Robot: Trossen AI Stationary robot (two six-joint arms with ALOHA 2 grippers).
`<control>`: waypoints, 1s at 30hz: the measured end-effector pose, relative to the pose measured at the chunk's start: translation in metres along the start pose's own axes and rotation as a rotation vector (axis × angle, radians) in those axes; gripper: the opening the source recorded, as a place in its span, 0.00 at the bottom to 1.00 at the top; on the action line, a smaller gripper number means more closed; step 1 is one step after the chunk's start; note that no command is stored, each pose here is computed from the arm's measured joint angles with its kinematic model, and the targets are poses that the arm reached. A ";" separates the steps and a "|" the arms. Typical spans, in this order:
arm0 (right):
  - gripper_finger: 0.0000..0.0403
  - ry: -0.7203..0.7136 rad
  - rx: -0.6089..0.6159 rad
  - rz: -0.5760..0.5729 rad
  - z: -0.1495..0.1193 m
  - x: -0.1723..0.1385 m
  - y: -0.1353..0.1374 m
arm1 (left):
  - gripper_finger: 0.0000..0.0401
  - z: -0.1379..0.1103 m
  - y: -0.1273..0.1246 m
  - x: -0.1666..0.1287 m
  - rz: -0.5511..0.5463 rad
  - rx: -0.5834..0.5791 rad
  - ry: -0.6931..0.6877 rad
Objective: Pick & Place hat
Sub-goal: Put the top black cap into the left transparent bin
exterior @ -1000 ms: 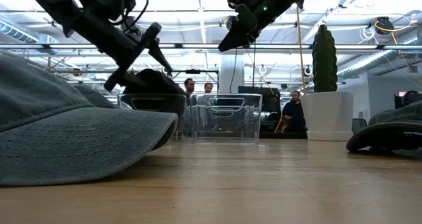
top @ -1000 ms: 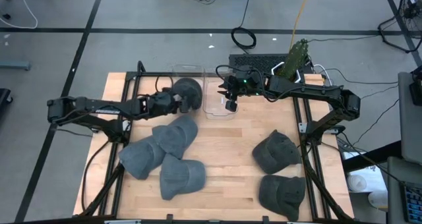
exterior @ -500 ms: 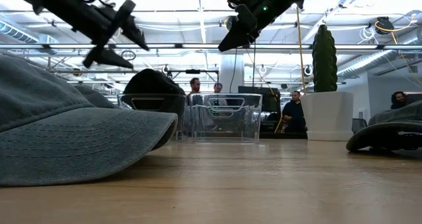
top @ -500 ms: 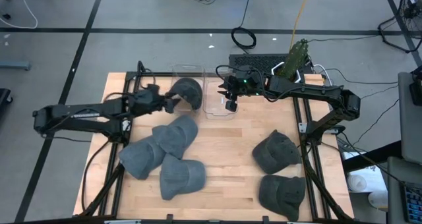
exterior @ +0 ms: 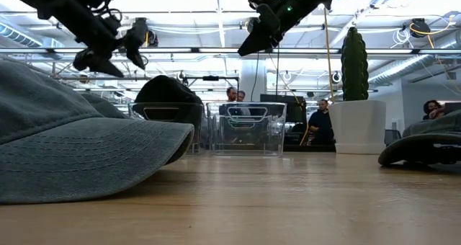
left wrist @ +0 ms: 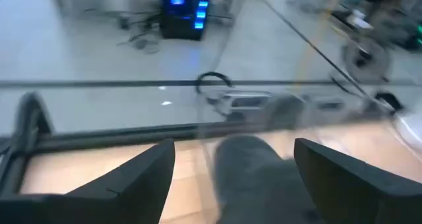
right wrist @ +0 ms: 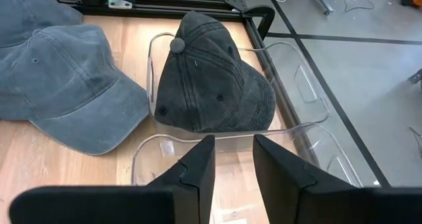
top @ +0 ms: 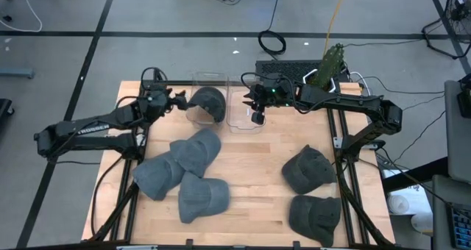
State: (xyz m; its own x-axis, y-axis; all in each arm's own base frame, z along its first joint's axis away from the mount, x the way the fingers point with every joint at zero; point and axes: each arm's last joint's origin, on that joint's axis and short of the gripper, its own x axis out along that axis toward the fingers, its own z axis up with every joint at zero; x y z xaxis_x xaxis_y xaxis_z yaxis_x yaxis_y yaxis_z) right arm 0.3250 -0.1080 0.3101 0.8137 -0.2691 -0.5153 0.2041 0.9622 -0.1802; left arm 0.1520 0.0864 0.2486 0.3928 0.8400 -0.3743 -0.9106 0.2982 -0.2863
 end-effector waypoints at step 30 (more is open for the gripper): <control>0.23 -0.009 -0.009 -0.002 0.001 0.000 0.000 | 0.05 -0.038 -0.033 0.049 -0.375 0.142 0.342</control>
State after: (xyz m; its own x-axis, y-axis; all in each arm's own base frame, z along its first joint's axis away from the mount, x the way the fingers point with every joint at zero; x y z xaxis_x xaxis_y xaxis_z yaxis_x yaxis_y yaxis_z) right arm 0.3255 -0.1082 0.3109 0.8181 -0.2710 -0.5072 0.2013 0.9612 -0.1888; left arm 0.2060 0.1007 0.2063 0.6928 0.4749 -0.5426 -0.6988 0.6281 -0.3424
